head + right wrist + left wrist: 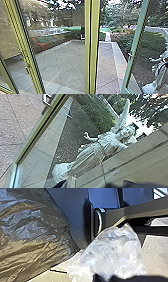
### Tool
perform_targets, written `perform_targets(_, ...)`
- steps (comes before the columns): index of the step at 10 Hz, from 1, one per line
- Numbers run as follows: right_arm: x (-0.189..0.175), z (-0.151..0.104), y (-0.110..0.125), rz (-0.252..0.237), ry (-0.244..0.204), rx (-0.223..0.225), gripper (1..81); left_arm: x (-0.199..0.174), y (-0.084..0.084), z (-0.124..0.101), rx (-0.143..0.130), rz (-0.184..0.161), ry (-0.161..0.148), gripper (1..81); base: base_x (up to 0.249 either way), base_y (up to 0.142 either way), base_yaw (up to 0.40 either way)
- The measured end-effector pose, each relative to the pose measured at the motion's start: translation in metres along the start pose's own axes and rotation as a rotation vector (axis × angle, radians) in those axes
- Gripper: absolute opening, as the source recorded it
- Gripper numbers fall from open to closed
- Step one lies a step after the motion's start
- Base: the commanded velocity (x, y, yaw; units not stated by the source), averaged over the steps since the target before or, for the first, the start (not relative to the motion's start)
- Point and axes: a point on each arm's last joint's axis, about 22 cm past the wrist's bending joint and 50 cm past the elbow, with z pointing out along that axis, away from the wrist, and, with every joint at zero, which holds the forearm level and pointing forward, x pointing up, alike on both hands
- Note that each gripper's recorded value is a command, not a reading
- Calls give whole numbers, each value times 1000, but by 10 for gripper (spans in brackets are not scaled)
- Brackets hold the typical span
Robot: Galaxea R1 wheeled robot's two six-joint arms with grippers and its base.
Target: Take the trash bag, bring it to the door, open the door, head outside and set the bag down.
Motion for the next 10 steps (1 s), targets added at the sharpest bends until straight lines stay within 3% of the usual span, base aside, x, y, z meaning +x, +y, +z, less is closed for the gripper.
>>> perform_targets(2, 2, -20, -66, 64, -95, 166, 811, 0, 0, 0, 0, 0, 0, 10, 0, 0, 0)
perform_targets(4, -5, -55, -138, 153, -233, 390, 811, 0, -4, -1, 5, 0, 1, 10, 0, 0, 0)
perform_targets(5, -13, -71, -165, 204, -293, 494, 811, 0, -4, -1, 5, 0, 1, 10, 0, 0, 0)
perform_targets(6, -28, -79, -186, 243, -344, 565, 811, 0, -4, -1, 5, 1, 2, 10, 0, 0, 0)
perform_targets(8, -93, -84, -237, 230, -472, 652, 811, 1, -4, -1, 7, 1, 6, 10, 0, 0, 0)
perform_targets(10, -161, -103, -307, 190, -577, 762, 811, 1, -5, -1, 9, 0, 9, 10, 0, 0, 0)
